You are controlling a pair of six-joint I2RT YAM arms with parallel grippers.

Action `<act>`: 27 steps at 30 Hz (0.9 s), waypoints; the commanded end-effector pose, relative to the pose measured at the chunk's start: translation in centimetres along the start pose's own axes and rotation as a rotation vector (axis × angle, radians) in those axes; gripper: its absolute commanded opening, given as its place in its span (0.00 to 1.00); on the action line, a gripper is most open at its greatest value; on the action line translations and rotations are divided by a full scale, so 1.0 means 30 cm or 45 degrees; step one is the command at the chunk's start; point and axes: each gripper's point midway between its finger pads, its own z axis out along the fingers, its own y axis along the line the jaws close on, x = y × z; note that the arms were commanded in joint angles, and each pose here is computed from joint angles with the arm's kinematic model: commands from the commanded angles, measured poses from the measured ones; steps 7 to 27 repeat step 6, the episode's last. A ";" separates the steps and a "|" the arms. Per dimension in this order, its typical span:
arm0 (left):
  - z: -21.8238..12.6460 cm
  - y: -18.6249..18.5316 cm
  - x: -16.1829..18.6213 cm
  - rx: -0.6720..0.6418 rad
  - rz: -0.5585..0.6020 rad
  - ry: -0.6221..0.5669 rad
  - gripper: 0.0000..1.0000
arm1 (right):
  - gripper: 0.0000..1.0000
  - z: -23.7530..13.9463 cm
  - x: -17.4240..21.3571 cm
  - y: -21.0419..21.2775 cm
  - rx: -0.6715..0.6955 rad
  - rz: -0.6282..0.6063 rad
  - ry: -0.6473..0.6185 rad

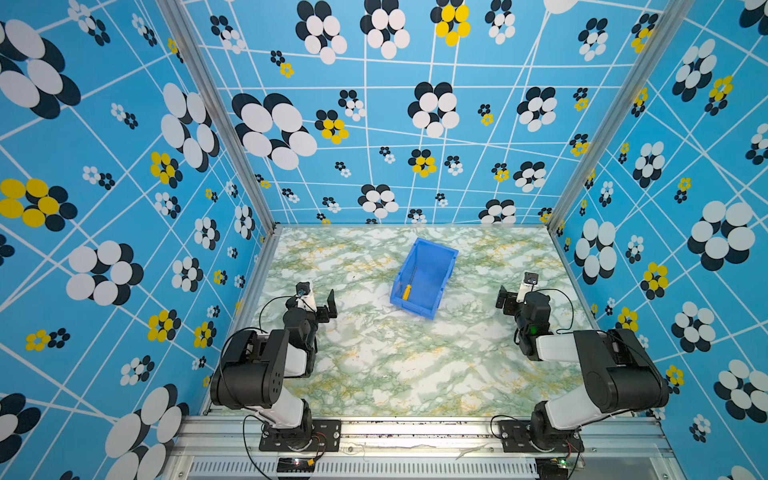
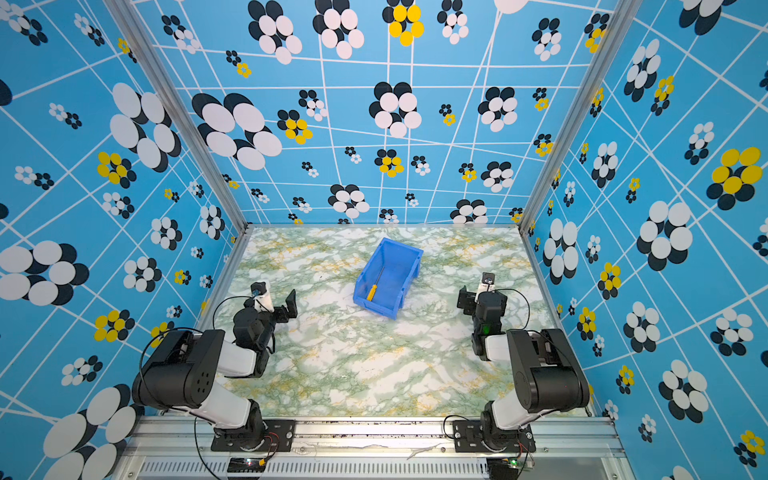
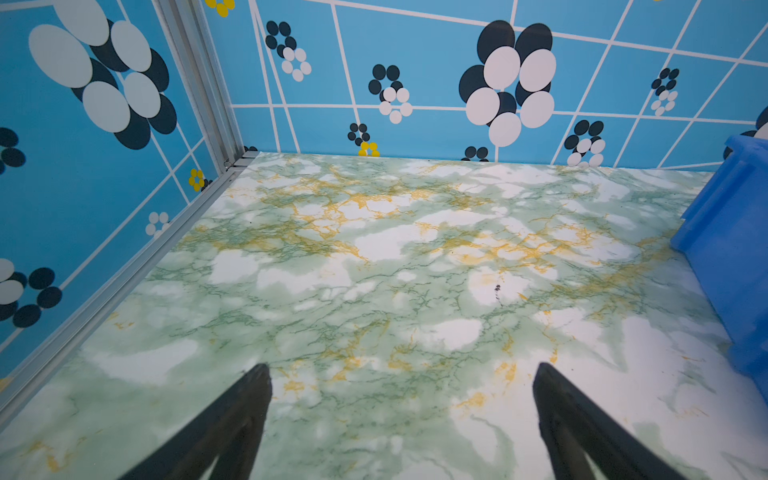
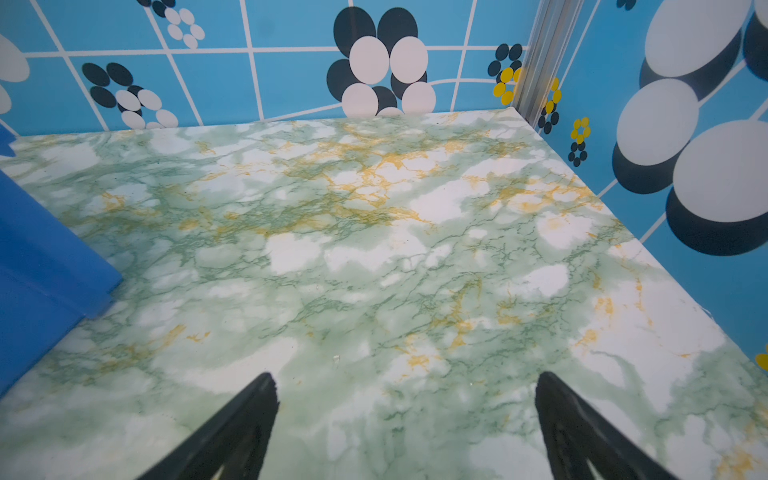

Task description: Put the screwdriver in the bin

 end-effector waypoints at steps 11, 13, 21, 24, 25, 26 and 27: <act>-0.005 0.004 0.003 -0.014 0.004 -0.009 0.99 | 0.99 0.006 -0.020 0.001 -0.007 0.000 -0.015; -0.005 0.004 0.003 -0.014 0.004 -0.009 0.99 | 0.99 0.006 -0.020 0.001 -0.007 0.000 -0.015; -0.005 0.004 0.003 -0.014 0.004 -0.009 0.99 | 0.99 0.006 -0.020 0.001 -0.007 0.000 -0.015; -0.005 0.004 0.003 -0.014 0.004 -0.009 0.99 | 0.99 0.006 -0.020 0.001 -0.007 0.000 -0.015; -0.005 0.004 0.003 -0.014 0.004 -0.009 0.99 | 0.99 0.006 -0.020 0.001 -0.007 0.000 -0.015; -0.005 0.004 0.003 -0.014 0.004 -0.009 0.99 | 0.99 0.006 -0.020 0.001 -0.007 0.000 -0.015; -0.005 0.004 0.003 -0.014 0.004 -0.009 0.99 | 0.99 0.006 -0.020 0.001 -0.007 0.000 -0.015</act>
